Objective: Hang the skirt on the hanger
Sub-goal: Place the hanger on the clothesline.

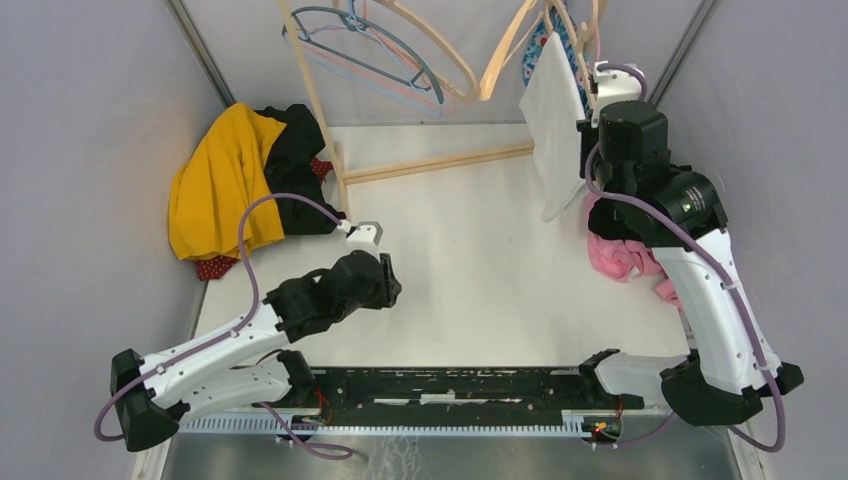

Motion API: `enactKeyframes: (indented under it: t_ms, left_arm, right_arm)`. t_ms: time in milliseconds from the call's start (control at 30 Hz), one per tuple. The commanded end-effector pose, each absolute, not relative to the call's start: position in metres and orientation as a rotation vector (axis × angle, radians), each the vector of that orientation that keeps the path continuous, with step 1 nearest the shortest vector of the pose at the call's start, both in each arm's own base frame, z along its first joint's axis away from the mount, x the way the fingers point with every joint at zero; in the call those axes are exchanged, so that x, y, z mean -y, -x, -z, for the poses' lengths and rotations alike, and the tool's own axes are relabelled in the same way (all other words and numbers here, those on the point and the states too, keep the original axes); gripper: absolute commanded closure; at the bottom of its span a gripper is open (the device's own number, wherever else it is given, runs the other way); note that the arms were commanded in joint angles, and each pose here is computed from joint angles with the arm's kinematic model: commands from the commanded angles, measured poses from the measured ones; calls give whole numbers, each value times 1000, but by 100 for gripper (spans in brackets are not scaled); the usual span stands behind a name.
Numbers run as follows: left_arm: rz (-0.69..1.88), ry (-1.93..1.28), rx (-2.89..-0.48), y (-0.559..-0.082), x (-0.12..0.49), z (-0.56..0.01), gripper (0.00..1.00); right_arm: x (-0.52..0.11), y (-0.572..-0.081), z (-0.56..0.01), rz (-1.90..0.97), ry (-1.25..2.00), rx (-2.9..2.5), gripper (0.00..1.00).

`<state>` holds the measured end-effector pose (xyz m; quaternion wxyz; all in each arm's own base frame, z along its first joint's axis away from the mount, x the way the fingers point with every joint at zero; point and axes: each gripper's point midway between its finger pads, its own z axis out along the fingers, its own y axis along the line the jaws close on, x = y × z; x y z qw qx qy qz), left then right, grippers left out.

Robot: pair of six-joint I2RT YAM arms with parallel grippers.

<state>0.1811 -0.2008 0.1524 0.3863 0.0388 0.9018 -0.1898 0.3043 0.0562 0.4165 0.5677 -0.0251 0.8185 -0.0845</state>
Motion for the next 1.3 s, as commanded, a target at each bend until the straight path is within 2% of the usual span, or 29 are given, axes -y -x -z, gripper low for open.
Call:
enactKeyframes:
  t_ms: [0, 333, 667, 1033, 1267]
  left_arm:
    - [496, -105, -2244, -185, 199, -165, 55]
    - [478, -98, -2245, -185, 194, -163, 55]
    - [466, -102, -2258, -186, 196, -158, 55]
    - [462, -101, -2262, -188, 198, -157, 55]
    - [463, -100, -2262, -187, 197, -158, 55]
  right_arm:
    - [-56, -327, -463, 150, -41, -1764, 99]
    - [-95, -368, -458, -2, 51, -1754, 99]
    - [-118, -357, -458, -123, 195, -1725, 99]
    - [-72, -338, -464, 59, 37, -1762, 99]
    - [-72, -352, -470, 55, -1, -1735, 99]
